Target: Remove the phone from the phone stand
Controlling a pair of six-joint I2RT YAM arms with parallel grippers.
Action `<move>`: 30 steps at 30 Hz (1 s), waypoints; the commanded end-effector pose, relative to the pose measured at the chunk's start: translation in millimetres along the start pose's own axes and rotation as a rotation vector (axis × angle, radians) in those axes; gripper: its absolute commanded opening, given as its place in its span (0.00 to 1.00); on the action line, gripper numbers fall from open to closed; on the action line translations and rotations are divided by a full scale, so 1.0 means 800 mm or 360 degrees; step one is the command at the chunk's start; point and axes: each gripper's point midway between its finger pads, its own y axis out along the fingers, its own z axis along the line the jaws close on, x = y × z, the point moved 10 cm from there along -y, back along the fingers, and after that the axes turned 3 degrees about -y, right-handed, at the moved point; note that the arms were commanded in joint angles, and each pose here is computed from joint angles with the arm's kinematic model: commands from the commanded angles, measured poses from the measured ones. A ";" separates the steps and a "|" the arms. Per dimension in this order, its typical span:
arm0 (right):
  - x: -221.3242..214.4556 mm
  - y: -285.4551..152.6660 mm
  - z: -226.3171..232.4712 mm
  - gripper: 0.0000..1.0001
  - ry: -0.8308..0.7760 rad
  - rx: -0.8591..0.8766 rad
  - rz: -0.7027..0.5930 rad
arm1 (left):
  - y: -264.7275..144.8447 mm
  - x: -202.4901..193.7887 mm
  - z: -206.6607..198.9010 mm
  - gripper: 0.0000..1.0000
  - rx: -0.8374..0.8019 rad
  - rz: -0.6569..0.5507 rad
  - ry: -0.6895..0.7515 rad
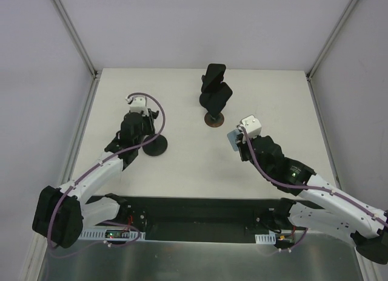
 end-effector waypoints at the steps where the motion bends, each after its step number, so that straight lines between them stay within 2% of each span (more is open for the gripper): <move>1: 0.031 -0.003 -0.004 0.01 0.0025 -0.0013 -0.0212 | 0.009 0.041 0.057 0.00 0.0442 -0.0110 -0.0019; 5: 0.028 -0.003 -0.003 0.01 0.0018 0.0009 -0.0210 | 0.010 0.059 0.126 0.00 0.0809 -0.0175 -0.0090; 8: 0.023 -0.002 -0.001 0.01 0.0015 0.0045 -0.0213 | 0.012 0.068 0.166 0.00 0.0953 -0.0227 -0.0167; 15: 0.021 -0.004 -0.006 0.01 -0.0058 0.0044 -0.0231 | 0.033 0.086 0.214 0.00 0.0935 -0.0299 -0.0183; 22: 0.015 -0.008 -0.007 0.01 -0.0045 0.0052 -0.0238 | 0.063 0.103 0.230 0.01 0.0812 -0.0278 -0.0119; 25: 0.012 -0.009 -0.008 0.01 -0.0038 0.0045 -0.0242 | 0.074 0.105 0.234 0.05 0.0787 -0.0251 -0.0084; 27: 0.011 -0.010 -0.009 0.01 -0.0038 0.0040 -0.0240 | 0.080 0.103 0.235 0.12 0.0762 -0.0230 -0.0079; 29: 0.010 -0.010 -0.009 0.01 -0.0036 0.0041 -0.0235 | 0.083 0.100 0.233 0.23 0.0712 -0.0213 -0.0073; 30: 0.009 -0.010 -0.009 0.01 -0.0039 0.0036 -0.0228 | 0.082 0.102 0.230 0.35 0.0676 -0.0212 -0.0071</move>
